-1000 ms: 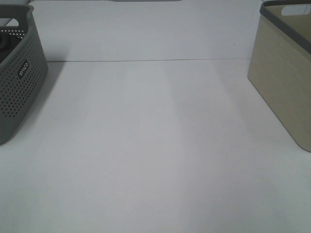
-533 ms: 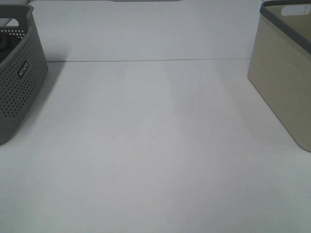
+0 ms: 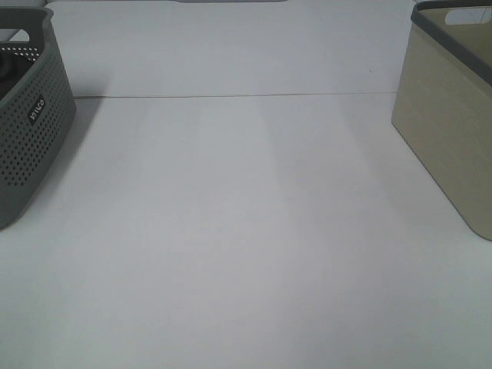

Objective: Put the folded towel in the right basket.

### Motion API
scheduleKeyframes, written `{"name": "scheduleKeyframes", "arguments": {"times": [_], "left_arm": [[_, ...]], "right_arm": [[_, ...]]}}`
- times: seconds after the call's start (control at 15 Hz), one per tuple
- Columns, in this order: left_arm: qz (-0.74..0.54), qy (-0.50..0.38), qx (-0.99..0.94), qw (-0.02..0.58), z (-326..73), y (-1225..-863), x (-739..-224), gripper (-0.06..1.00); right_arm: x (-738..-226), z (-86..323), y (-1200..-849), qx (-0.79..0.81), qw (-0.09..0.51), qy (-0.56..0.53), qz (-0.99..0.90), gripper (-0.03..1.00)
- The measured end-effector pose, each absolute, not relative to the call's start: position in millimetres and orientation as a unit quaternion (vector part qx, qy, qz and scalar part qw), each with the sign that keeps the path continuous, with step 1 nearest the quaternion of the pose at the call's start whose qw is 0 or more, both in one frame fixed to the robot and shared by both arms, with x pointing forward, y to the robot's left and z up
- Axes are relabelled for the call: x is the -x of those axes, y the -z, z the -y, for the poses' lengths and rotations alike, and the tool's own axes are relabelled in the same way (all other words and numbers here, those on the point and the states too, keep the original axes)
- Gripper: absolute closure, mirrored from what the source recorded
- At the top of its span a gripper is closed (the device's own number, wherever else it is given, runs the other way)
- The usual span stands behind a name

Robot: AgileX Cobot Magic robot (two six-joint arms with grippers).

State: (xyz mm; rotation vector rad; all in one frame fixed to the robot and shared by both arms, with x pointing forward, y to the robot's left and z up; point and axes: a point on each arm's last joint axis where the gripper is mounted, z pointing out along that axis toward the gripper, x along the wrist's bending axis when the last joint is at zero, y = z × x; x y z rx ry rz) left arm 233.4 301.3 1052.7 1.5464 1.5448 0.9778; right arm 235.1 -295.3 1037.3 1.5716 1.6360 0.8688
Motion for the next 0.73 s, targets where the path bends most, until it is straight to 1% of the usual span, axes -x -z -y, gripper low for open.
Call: {"name": "scheduleKeyframes", "arguments": {"times": [0.73], "left_arm": [[-0.601,-0.38,-0.601,0.365,-301.3,-1052.7,-233.4,-0.05]], "right_arm": [[-235.5,295.4,-1037.9,-0.609,0.349,-0.339,-0.626,0.02]]}}
